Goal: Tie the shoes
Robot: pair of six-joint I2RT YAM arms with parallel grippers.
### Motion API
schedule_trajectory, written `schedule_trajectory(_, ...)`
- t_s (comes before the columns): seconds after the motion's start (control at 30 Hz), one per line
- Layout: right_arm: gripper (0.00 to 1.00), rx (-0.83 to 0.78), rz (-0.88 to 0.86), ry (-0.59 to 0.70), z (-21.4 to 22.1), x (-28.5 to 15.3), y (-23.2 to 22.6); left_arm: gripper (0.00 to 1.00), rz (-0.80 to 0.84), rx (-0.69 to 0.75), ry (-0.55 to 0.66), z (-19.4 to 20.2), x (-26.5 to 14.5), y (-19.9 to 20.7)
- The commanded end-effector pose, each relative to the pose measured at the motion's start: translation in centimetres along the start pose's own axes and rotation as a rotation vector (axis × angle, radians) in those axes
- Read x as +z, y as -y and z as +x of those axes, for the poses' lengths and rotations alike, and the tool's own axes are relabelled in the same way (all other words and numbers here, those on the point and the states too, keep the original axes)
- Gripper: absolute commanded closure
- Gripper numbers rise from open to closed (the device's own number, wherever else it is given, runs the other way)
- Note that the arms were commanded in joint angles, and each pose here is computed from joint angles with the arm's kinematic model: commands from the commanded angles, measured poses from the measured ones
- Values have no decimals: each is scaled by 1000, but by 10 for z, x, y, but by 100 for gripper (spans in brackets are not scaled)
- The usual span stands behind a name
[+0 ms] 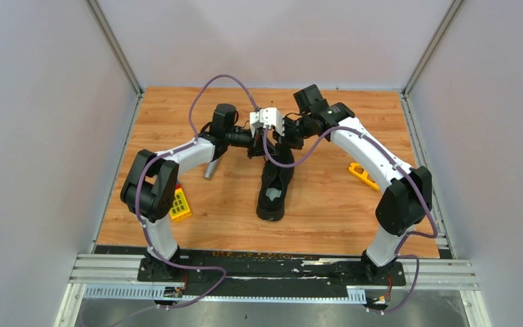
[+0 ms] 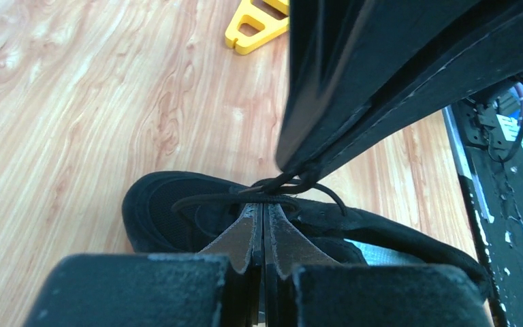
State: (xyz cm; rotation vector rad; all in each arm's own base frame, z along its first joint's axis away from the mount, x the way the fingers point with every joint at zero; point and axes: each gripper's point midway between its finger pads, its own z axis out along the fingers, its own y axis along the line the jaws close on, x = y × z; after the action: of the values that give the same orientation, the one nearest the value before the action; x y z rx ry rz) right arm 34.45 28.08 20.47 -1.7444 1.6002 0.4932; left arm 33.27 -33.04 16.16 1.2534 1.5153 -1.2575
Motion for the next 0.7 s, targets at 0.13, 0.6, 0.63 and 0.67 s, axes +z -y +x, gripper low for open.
schedule_trajectory(0.13, 100, 218, -121, -33, 10, -9, -28, 100, -69, 12, 30, -17, 0, -9)
schedule_trajectory(0.6, 100, 390, -164, -21, 14, 11, -31, 100, -41, -84, 65, -25, 3, -4)
schedule_trajectory(0.63, 100, 386, -150, -19, 15, 13, -28, 100, -37, -107, 68, -25, 3, -2)
schedule_trajectory(0.67, 100, 381, -136, -15, 16, 15, -26, 100, -33, -114, 70, -25, 3, -1)
